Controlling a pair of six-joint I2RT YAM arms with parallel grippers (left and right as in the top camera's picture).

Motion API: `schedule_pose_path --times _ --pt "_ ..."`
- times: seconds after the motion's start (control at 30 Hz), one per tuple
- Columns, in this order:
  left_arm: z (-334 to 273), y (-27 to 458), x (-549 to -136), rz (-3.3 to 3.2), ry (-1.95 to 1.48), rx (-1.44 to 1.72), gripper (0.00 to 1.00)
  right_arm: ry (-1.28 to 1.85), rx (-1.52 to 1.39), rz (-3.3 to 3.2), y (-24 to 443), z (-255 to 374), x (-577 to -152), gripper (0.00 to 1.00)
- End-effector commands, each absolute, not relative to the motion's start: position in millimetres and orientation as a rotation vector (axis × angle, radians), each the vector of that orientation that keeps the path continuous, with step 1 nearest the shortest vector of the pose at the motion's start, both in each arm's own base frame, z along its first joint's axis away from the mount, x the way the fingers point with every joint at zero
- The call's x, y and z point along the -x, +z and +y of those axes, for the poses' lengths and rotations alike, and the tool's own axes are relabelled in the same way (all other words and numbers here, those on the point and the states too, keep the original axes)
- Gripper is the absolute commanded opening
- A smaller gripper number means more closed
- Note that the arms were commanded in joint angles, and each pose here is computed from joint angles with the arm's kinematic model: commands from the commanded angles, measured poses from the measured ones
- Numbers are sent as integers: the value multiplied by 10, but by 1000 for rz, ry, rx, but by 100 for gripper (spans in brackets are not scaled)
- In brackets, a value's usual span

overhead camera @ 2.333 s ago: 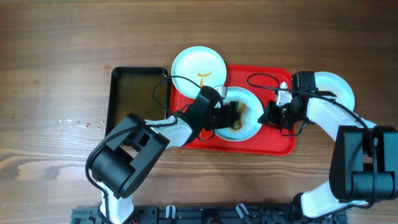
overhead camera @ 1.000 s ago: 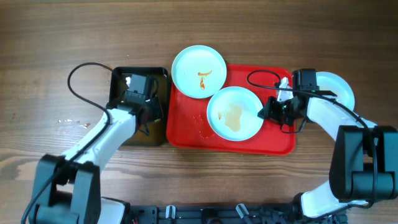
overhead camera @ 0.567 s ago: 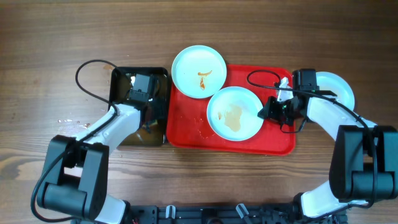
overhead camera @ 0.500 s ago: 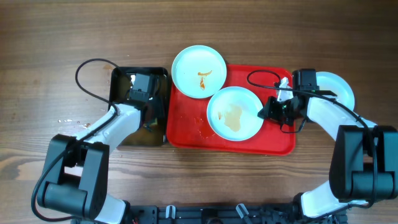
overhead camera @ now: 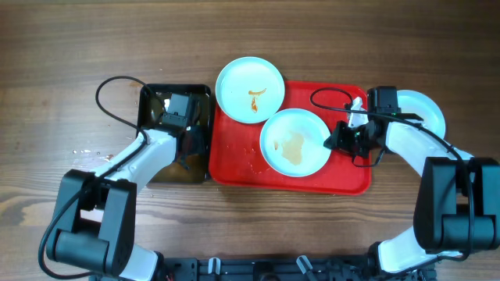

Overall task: Clean dirty plates on tray and stack at the side
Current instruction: 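Put the sponge back into the water tray with the left gripper, then lift the wiped plate with right gripper and stack it on the side plate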

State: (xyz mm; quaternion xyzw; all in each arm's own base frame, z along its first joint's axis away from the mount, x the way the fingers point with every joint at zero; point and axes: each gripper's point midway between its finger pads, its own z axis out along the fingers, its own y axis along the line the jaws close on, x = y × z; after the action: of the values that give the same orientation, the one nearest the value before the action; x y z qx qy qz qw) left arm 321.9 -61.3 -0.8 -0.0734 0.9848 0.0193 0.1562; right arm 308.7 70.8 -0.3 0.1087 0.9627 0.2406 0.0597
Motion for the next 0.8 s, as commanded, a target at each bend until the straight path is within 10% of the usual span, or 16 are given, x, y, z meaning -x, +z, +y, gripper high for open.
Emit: schedule_pose_path --times 0.0,0.1,0.17,0.2,0.77 --pt "-568 -88 -3149 2848 80 213 4 664 -362 2974 -167 622 -3000 15" --pt "-595 -81 -3179 2838 58 211 4 664 -361 2973 -167 622 -3003 14" --pt "-595 -81 -3179 2838 58 212 63 664 -354 2964 -163 622 -3023 5" --pt "-595 -82 -3177 2839 58 211 68 663 -350 2957 -161 621 -3041 4" --pt "-596 -82 -3178 2838 56 216 78 8 -86 2607 988 62 -3289 4"
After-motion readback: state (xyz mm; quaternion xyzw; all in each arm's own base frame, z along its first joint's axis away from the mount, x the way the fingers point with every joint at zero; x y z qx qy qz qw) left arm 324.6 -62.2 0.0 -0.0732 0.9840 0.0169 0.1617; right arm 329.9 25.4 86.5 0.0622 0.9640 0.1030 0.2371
